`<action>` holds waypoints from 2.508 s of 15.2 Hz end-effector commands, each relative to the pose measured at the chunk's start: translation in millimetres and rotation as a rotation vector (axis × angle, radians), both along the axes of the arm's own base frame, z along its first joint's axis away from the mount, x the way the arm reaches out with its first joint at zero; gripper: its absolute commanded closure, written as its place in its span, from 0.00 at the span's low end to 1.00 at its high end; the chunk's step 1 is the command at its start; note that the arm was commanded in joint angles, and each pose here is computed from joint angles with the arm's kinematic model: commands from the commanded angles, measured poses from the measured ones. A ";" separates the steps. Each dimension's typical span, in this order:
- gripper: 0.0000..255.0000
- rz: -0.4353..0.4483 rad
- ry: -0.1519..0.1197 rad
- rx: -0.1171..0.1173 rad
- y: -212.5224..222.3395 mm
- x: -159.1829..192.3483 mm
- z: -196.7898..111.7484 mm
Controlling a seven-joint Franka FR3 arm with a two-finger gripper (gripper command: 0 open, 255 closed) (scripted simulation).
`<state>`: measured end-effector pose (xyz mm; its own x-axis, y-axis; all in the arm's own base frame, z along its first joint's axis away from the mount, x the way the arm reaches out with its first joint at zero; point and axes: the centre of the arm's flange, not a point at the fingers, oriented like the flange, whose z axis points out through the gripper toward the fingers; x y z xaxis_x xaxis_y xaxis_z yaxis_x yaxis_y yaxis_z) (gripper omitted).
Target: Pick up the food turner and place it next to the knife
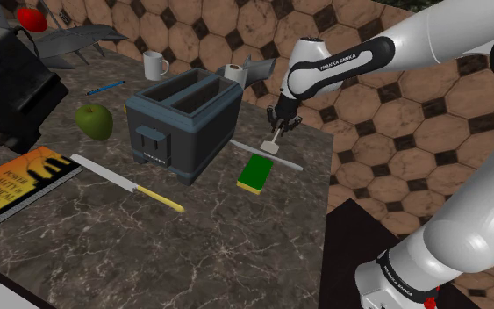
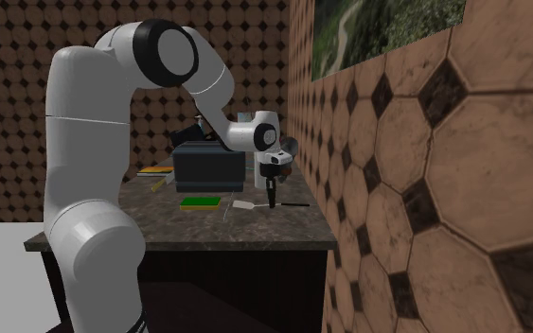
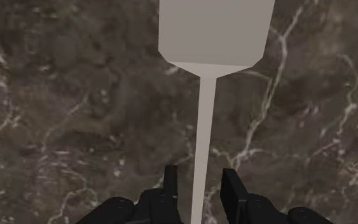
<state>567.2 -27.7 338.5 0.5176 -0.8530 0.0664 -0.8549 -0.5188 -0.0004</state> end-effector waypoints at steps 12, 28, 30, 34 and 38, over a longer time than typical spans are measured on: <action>1.00 0.000 0.000 0.000 0.0 0.0 21.1; 1.00 0.000 0.000 0.000 0.0 0.0 105.5; 1.00 0.000 0.000 0.000 0.0 0.0 116.1; 1.00 0.000 0.000 0.000 32.2 -23.1 116.3; 1.00 0.000 0.000 0.000 75.1 -53.9 116.3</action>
